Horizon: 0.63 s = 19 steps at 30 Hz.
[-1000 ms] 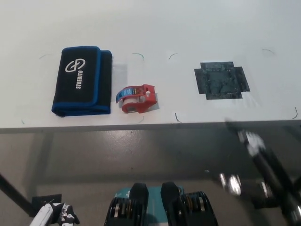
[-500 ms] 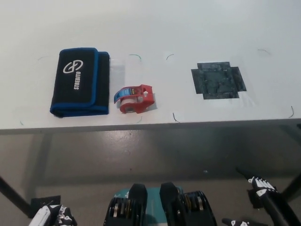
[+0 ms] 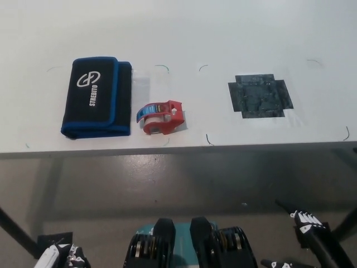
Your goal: Use the right hand to move the tape on the right hand side to the notebook on the left hand side
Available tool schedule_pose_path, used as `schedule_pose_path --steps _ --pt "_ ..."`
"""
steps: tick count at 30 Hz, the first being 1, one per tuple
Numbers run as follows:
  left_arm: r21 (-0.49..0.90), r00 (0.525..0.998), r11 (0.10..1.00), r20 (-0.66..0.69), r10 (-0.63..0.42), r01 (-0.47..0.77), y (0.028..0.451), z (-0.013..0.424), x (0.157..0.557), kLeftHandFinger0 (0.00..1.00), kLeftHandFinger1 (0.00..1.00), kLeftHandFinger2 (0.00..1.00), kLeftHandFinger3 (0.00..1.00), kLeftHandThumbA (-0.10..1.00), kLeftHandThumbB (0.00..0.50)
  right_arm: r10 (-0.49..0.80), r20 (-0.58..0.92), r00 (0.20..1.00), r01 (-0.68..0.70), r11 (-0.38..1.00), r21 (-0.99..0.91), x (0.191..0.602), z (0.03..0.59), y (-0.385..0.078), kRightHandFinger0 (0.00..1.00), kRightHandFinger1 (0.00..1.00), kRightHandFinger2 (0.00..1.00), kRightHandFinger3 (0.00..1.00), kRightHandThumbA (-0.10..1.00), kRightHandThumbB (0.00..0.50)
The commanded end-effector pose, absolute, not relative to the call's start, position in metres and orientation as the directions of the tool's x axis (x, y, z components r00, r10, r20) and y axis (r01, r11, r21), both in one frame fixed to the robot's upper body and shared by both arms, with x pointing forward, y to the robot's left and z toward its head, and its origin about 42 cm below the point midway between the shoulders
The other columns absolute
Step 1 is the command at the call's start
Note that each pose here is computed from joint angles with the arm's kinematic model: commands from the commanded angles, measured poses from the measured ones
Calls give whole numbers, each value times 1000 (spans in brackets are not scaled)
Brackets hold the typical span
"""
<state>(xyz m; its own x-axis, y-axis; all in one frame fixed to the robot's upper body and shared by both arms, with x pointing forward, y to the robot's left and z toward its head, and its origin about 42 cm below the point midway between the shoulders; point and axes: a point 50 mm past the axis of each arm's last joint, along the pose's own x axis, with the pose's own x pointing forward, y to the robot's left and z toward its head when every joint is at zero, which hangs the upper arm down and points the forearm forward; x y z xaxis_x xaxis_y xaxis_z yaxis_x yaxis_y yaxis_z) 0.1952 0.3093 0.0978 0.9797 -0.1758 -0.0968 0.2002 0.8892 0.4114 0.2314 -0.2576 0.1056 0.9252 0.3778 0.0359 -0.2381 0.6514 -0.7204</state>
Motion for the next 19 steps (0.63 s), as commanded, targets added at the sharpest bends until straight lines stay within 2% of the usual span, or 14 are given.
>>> schedule_pose_path --steps 1,6,12,13,19 --pt "418 981 888 -56 -184 191 310 103 195 247 186 217 382 248 13 406 121 906 -192 649 -736 238 114 -254 1000 1000 1000 1000 943 328" --pt "419 982 888 -68 -177 189 311 103 191 256 194 225 390 236 18 416 127 900 -191 641 -744 238 113 -254 1000 1000 1000 1000 951 312" --pt "412 983 893 -56 -176 183 311 104 192 249 188 221 383 224 24 414 127 902 -190 642 -742 241 111 -255 1000 1000 1000 1000 950 322" --pt "418 983 890 -53 -177 183 311 104 192 245 184 218 383 219 20 412 122 903 -191 640 -744 241 112 -254 1000 1000 1000 1000 974 337" --pt "417 982 890 -52 -180 185 312 103 193 249 184 217 385 246 17 416 117 902 -195 633 -749 240 112 -254 1000 1000 1000 1000 981 328"
